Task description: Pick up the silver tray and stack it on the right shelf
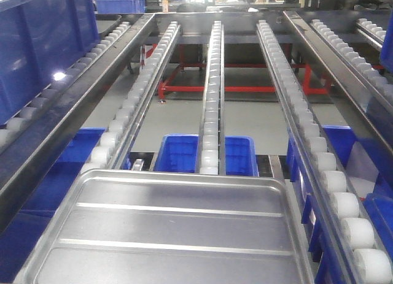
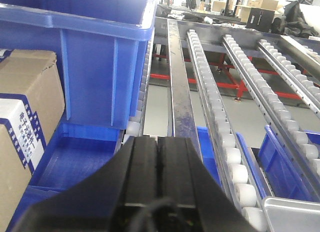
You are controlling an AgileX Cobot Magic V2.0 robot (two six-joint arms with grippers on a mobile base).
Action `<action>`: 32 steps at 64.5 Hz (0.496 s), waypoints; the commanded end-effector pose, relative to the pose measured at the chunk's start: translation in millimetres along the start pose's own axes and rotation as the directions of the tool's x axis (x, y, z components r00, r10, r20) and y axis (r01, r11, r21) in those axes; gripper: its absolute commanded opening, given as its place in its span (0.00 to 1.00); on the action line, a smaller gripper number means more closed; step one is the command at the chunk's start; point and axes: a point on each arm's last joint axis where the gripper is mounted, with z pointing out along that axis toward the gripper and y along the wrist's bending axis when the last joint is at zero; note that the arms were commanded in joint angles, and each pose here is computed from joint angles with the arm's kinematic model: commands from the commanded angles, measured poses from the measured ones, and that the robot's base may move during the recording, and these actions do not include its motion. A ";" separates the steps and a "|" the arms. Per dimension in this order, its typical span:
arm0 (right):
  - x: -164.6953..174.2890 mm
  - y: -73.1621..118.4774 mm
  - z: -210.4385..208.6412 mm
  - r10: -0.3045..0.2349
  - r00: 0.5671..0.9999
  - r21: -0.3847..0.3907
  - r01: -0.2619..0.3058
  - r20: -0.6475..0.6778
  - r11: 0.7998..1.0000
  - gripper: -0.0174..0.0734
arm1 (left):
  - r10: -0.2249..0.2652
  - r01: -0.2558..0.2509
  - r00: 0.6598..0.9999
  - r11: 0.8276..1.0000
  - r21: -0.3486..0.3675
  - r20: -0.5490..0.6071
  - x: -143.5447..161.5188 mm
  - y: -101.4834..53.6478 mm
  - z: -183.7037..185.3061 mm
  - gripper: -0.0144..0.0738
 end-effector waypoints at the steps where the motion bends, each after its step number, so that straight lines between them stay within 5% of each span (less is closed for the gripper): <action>1: -15.7 -0.2 -3.2 -0.011 0.992 0.003 0.011 0.128 1.000 0.26 | -0.004 0.004 0.997 1.000 -0.002 0.080 -2.3 0.9 -1.1 0.05; 32: -16.4 -0.2 -3.3 -0.012 0.991 0.003 0.012 0.136 1.000 0.26 | -0.004 0.004 0.997 1.000 -0.002 0.082 -2.5 0.9 -1.1 0.05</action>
